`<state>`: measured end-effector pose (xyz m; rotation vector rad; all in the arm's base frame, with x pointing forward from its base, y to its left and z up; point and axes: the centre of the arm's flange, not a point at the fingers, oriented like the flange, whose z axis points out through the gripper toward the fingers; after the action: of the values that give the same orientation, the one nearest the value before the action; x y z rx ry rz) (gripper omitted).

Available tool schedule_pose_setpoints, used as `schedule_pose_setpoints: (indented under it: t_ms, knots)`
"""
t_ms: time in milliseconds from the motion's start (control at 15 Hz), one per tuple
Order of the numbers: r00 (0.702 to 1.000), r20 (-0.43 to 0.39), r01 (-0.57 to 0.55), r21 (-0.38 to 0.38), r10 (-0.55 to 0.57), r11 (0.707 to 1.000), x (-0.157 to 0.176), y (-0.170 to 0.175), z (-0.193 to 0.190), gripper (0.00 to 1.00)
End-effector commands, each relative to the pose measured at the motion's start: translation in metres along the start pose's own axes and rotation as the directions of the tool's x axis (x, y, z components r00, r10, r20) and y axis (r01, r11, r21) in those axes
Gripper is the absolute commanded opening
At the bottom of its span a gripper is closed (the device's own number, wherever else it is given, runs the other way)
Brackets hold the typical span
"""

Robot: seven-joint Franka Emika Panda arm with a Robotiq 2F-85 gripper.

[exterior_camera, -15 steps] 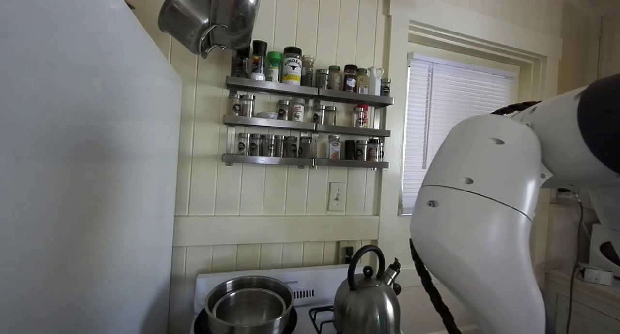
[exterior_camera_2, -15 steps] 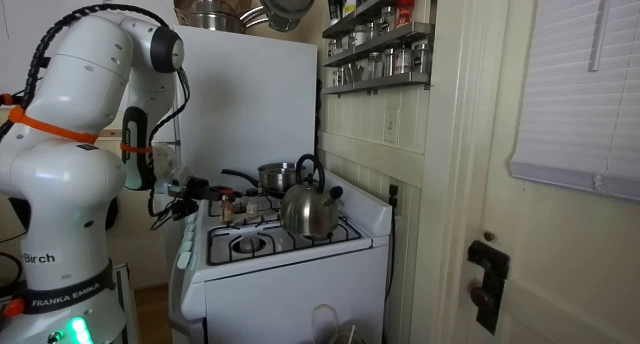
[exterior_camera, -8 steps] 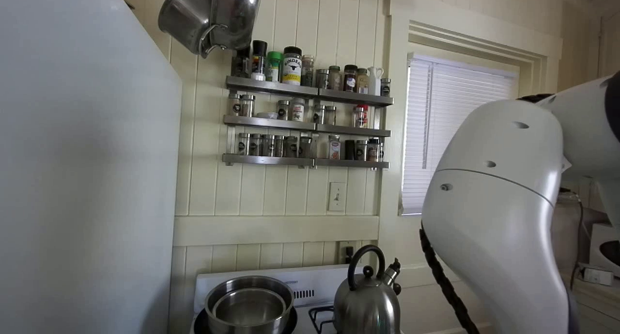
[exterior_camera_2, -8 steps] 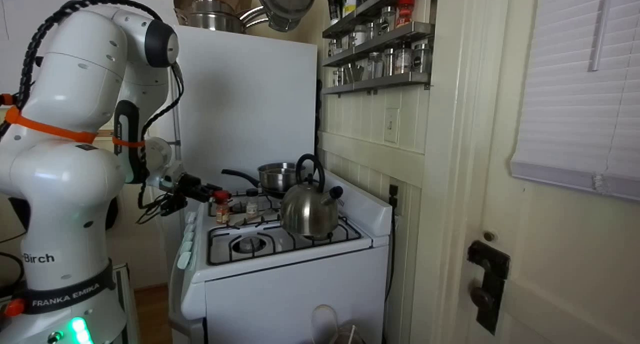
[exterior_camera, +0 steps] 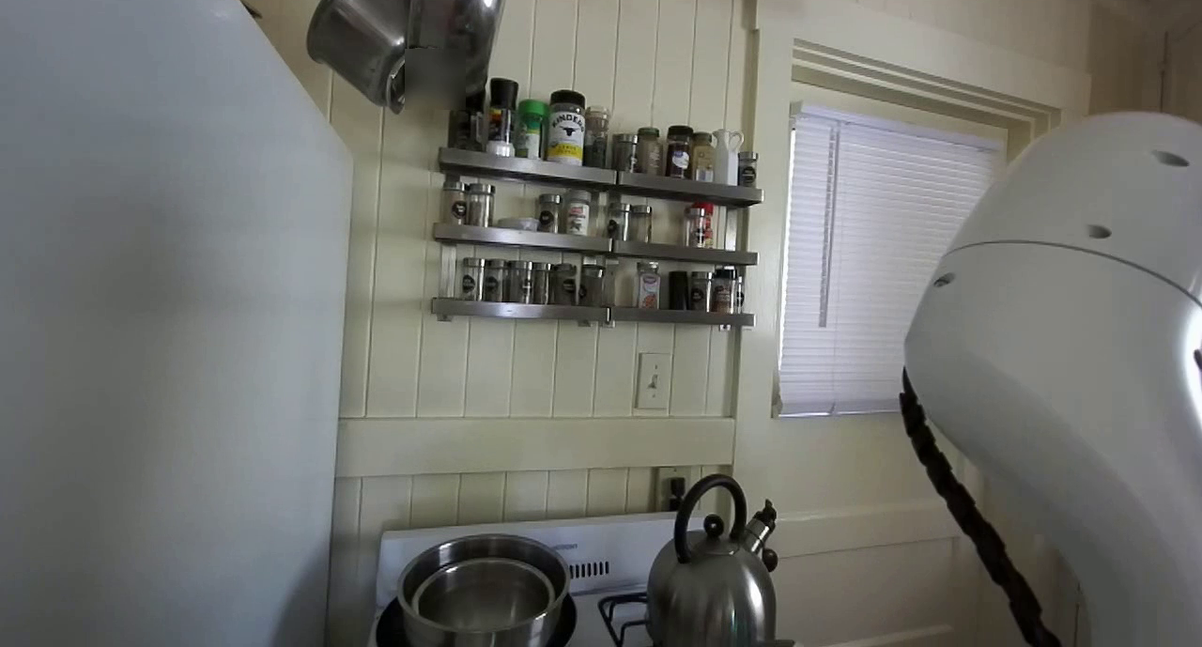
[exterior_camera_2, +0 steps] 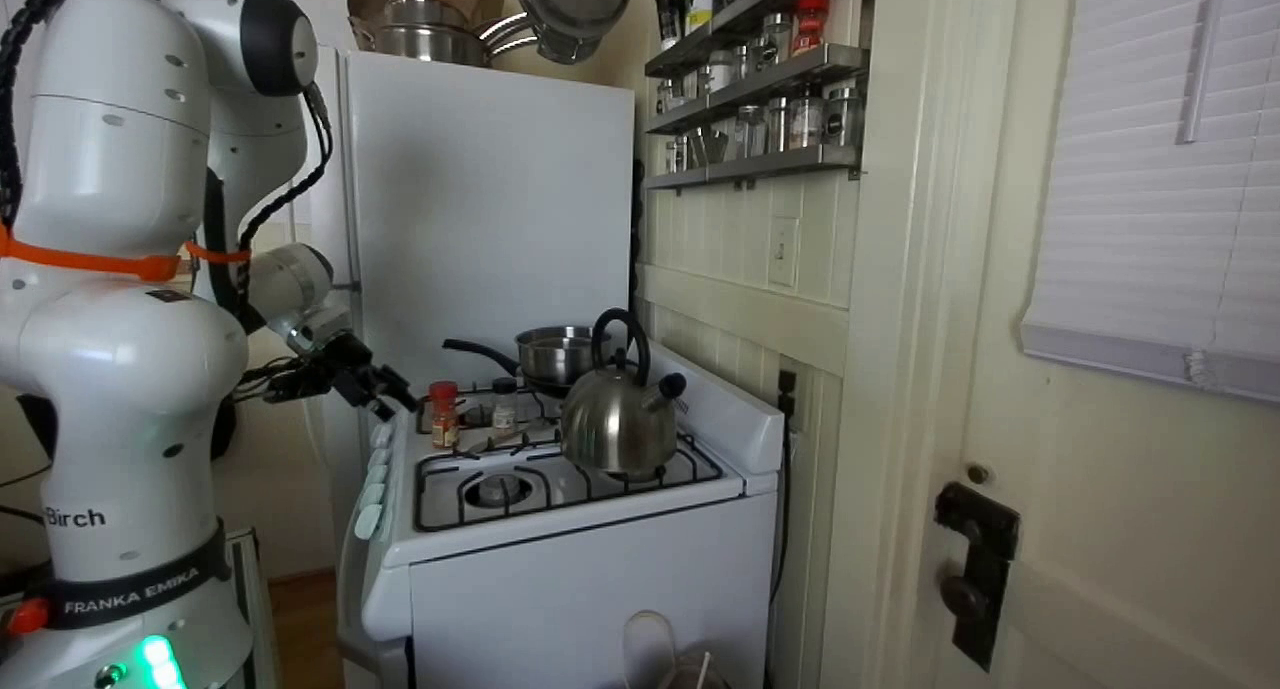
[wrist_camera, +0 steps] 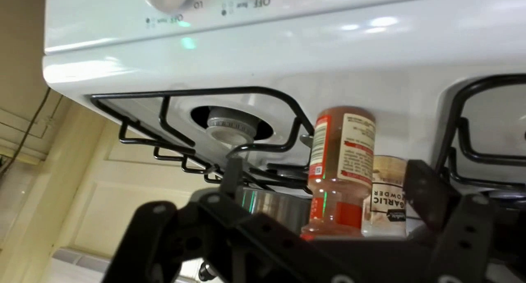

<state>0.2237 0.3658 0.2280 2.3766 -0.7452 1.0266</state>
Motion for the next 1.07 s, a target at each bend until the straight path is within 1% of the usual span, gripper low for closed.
schedule_pose_setpoints:
  t_ms: [0,133,200,267,333,400,600,1000]
  knots:
    - [0.996,0.084,0.011,-0.039,-0.008,0.999,0.014,0.027,-0.016,1.0]
    - [0.995,0.101,0.022,-0.078,-0.014,0.997,0.017,0.031,-0.018,1.0]
    - [0.995,0.096,0.024,-0.092,-0.015,0.995,0.017,0.032,-0.018,1.0]
    - [0.996,0.091,0.031,-0.098,-0.022,0.995,0.016,0.032,-0.016,1.0]
    - [0.998,0.059,0.025,-0.096,-0.019,0.995,0.016,0.032,-0.013,1.0]
    - [1.0,0.021,0.02,-0.089,-0.019,0.996,0.015,0.031,-0.009,1.0]
    - [0.998,-0.058,0.026,-0.081,-0.031,0.996,0.015,0.031,0.003,1.0]
    - [0.984,-0.171,0.052,0.008,-0.05,0.999,0.014,0.024,0.019,1.0]
